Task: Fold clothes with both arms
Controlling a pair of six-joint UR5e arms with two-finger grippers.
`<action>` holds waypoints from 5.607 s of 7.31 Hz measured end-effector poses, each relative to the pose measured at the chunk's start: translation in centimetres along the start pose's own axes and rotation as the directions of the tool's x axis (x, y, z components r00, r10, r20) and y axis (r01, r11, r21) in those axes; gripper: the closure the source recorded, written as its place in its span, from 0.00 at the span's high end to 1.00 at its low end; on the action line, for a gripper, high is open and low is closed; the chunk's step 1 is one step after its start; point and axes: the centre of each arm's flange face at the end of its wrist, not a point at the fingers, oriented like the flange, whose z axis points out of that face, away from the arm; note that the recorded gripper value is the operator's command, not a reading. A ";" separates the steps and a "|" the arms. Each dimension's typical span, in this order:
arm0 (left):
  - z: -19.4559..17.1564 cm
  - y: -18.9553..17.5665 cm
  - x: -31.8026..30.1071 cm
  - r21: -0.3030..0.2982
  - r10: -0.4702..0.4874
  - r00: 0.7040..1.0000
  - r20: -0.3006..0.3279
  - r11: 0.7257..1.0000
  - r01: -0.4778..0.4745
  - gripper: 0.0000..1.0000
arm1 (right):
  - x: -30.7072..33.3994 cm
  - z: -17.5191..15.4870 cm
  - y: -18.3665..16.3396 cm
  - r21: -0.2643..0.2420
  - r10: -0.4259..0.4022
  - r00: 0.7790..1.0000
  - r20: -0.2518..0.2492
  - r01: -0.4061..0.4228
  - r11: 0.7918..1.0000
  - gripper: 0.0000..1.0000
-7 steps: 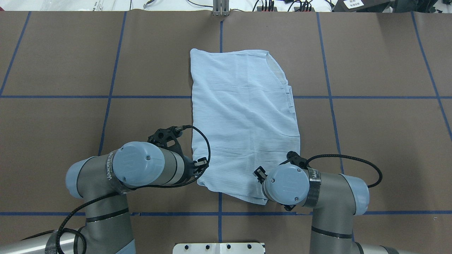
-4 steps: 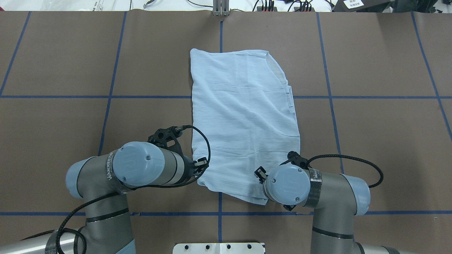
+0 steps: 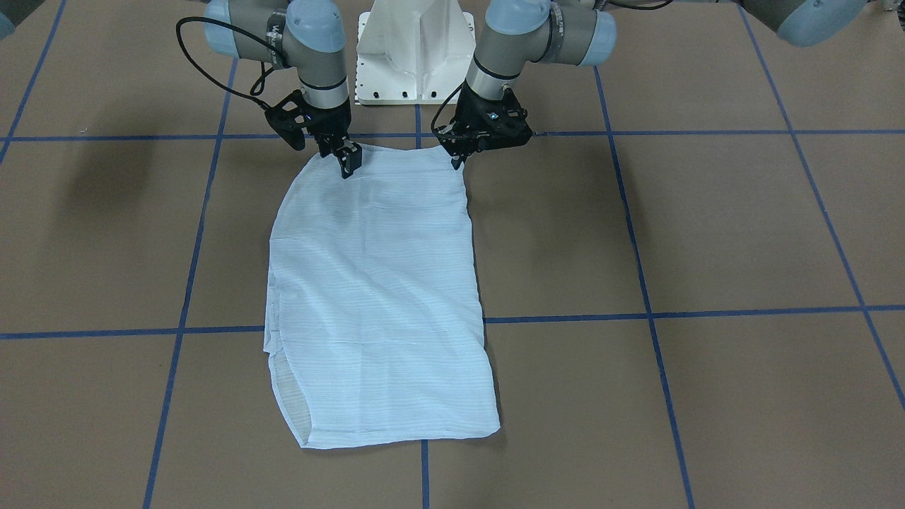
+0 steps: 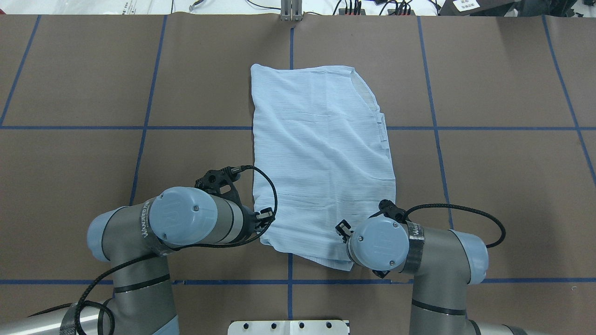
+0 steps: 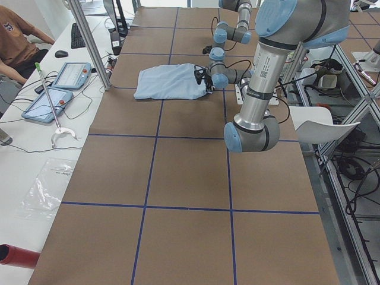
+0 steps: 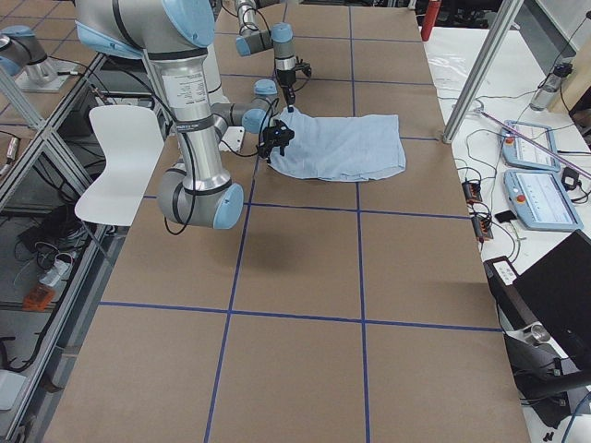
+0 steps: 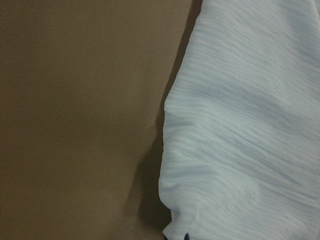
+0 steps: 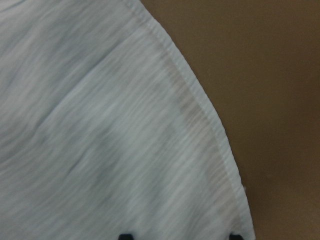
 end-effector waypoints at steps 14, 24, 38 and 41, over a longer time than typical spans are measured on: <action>-8.6 2.0 0.6 -0.065 0.002 0.992 -0.129 0.998 -0.010 0.00 | 0.1 -7.1 1.2 -0.099 -0.015 0.994 0.107 0.026 0.995 0.00; -13.1 1.1 1.1 -0.101 -0.121 0.988 -0.090 0.989 0.112 0.00 | -1.8 -16.4 -0.9 -0.257 -0.036 0.962 0.270 0.108 0.960 0.00; -0.9 -21.6 2.9 0.085 -0.113 0.979 -0.167 0.988 0.128 0.00 | -19.5 -6.9 -12.3 -0.025 -0.054 0.968 0.244 0.061 0.998 0.07; -1.2 -22.8 2.7 0.101 -0.121 0.978 -0.171 0.985 0.139 1.00 | -19.2 -6.4 -13.6 -0.029 -0.050 0.972 0.229 0.058 0.998 1.00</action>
